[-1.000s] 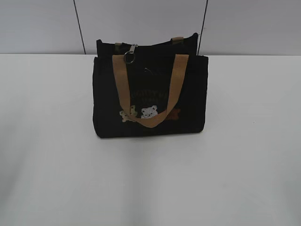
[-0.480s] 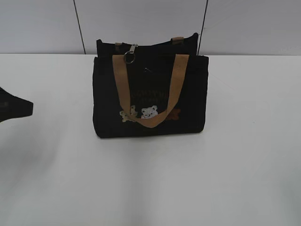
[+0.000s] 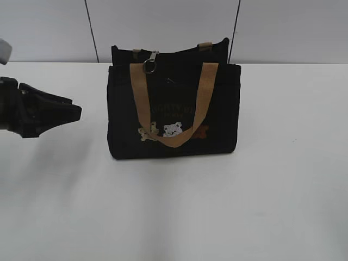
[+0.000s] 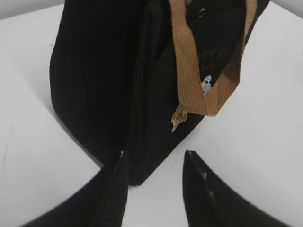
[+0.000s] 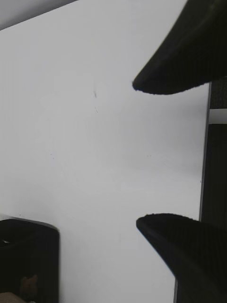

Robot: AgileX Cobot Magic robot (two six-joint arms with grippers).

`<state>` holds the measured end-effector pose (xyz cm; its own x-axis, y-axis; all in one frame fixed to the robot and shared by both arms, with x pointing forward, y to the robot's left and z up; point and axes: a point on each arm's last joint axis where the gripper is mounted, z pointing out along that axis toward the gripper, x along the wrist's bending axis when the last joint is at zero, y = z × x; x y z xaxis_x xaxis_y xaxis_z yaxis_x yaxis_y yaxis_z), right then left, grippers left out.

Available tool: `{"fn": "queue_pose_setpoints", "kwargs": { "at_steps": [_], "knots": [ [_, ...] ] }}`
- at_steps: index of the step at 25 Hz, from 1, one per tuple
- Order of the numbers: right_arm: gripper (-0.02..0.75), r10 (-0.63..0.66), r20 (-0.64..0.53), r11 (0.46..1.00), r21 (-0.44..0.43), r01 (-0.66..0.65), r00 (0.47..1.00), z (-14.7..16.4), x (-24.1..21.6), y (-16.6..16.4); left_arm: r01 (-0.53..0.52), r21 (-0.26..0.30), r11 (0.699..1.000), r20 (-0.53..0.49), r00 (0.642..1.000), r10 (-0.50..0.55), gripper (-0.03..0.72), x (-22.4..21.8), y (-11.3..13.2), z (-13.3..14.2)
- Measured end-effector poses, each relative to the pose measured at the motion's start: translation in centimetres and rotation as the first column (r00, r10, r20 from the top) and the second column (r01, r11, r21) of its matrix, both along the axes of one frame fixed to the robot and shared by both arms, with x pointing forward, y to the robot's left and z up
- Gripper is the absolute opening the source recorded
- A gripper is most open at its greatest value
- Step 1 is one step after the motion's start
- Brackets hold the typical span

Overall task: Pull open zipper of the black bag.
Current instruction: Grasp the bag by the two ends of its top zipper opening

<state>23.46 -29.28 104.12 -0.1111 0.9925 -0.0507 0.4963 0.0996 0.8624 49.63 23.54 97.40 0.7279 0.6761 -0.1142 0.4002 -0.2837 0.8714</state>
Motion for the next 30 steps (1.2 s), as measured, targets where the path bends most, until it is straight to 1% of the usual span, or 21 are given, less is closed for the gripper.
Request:
{"fn": "queue_pose_setpoints", "kwargs": {
  "at_steps": [2,5,7,8,13,19,21,26,30],
  "knots": [
    [0.594,0.0,0.0,1.0,0.0,0.0,1.0,0.0,0.0,0.0,0.033,-0.001,0.999,0.023,0.999,-0.033,0.312,1.0,0.0,-0.3],
    [0.594,0.0,0.0,1.0,0.0,0.0,1.0,0.0,0.0,0.0,0.05,-0.01,0.999,0.032,0.998,-0.05,0.397,2.5,0.0,-0.6],
    [0.594,0.0,0.0,1.0,0.0,0.0,1.0,0.0,0.0,0.0,0.065,-0.026,0.998,0.028,0.998,-0.064,0.451,3.3,-0.2,-0.9],
    [0.594,0.0,0.0,1.0,0.0,0.0,1.0,0.0,0.0,0.0,0.076,-0.039,0.996,0.025,0.997,-0.075,0.466,3.7,-0.3,-1.2],
    [0.594,0.0,0.0,1.0,0.0,0.0,1.0,0.0,0.0,0.0,0.121,-0.102,0.987,-0.01,0.992,-0.123,0.486,5.3,-0.7,-2.8],
    [0.594,0.0,0.0,1.0,0.0,0.0,1.0,0.0,0.0,0.0,0.175,-0.183,0.968,-0.014,0.984,-0.18,0.489,6.5,-1.3,-3.6],
    [0.594,0.0,0.0,1.0,0.0,0.0,1.0,0.0,0.0,0.0,0.189,-0.198,0.962,-0.017,0.981,-0.196,0.489,6.5,-1.7,-3.8],
    [0.594,0.0,0.0,1.0,0.0,0.0,1.0,0.0,0.0,0.0,0.204,-0.198,0.959,-0.034,0.976,-0.215,0.489,6.4,-2.7,-4.4],
    [0.594,0.0,0.0,1.0,0.0,0.0,1.0,0.0,0.0,0.0,0.19,-0.151,0.97,-0.042,0.979,-0.198,0.489,6.5,-3.1,-4.8]
  ]
}}
